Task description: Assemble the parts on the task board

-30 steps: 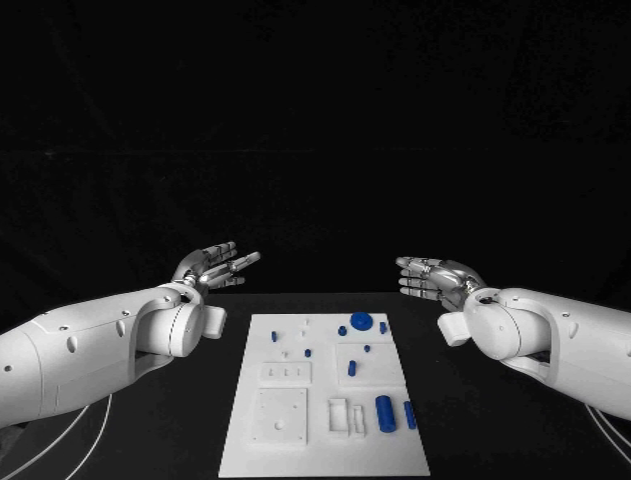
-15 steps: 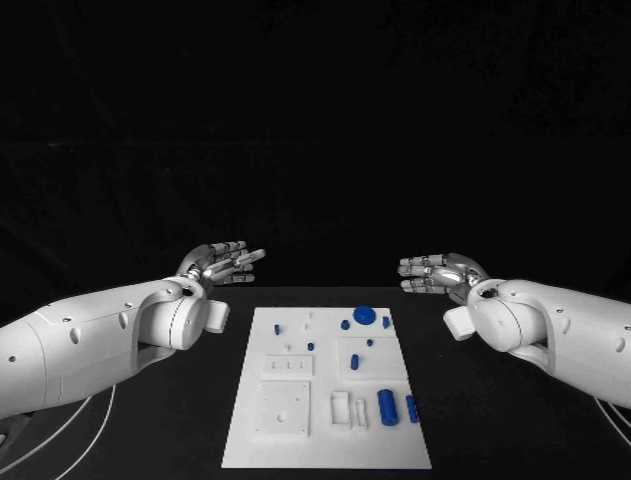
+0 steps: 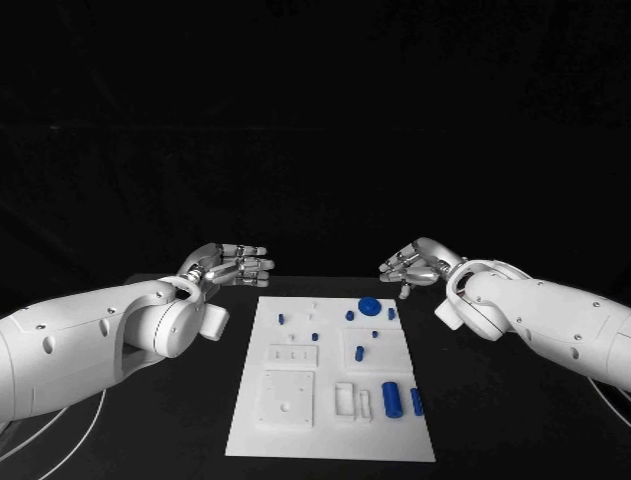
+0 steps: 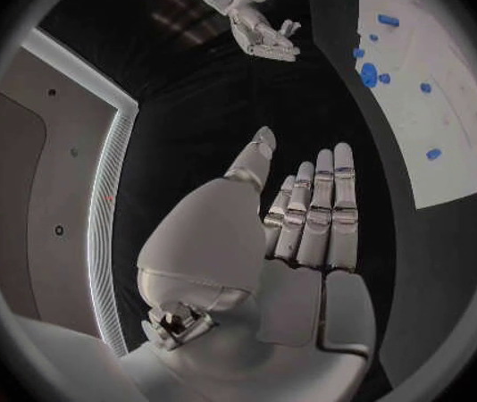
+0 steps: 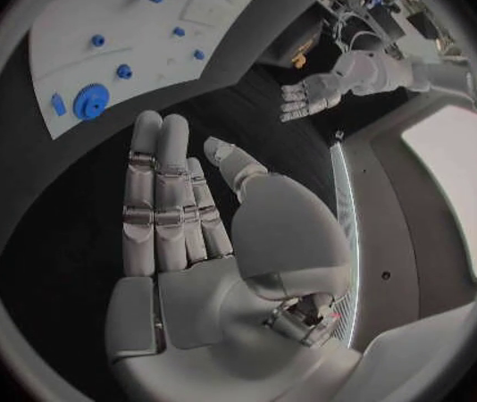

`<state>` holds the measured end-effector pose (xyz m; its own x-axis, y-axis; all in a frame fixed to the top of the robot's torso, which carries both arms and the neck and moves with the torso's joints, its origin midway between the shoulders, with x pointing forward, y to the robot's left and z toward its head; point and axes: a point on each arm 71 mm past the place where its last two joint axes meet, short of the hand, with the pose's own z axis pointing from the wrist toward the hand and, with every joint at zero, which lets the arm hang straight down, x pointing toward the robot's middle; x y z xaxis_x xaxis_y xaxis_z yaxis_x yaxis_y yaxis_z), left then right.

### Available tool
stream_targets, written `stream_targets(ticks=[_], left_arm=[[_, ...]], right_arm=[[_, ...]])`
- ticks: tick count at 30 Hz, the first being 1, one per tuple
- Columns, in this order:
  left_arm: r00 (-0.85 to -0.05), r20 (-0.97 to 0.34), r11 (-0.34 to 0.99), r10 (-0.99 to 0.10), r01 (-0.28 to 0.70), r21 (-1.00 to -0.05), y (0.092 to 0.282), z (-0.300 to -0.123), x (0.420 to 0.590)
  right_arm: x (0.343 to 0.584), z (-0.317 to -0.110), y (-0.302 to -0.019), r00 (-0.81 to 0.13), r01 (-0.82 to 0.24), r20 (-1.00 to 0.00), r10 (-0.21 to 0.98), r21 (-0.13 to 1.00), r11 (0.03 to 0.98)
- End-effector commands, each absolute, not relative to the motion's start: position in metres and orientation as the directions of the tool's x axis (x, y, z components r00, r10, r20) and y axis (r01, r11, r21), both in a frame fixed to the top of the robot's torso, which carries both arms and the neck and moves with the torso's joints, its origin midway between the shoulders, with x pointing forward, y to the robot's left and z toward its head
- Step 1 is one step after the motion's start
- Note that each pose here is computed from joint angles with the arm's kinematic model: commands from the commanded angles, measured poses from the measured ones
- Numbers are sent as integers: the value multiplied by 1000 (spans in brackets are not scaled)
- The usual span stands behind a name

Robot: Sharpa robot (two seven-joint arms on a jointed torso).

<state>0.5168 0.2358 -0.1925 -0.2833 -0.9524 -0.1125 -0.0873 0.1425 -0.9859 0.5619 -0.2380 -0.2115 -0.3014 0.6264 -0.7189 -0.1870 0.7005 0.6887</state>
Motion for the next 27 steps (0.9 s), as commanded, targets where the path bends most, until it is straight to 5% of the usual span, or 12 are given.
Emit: stream_targets(ticks=[1, 15, 27], left_arm=[[-371, -119, 151, -921, -58, -987, 227, -187, 510], [-413, -107, 135, -904, -39, -990, 220, -175, 495], [-414, -108, 124, -904, -14, -992, 216, -162, 494]], right_arm=[[562, -212, -226, -276, -311, -876, 396, 471, 825], [570, -210, -200, -128, -327, -981, 148, 182, 927], [572, -209, -189, -66, -321, -997, 48, 67, 945]])
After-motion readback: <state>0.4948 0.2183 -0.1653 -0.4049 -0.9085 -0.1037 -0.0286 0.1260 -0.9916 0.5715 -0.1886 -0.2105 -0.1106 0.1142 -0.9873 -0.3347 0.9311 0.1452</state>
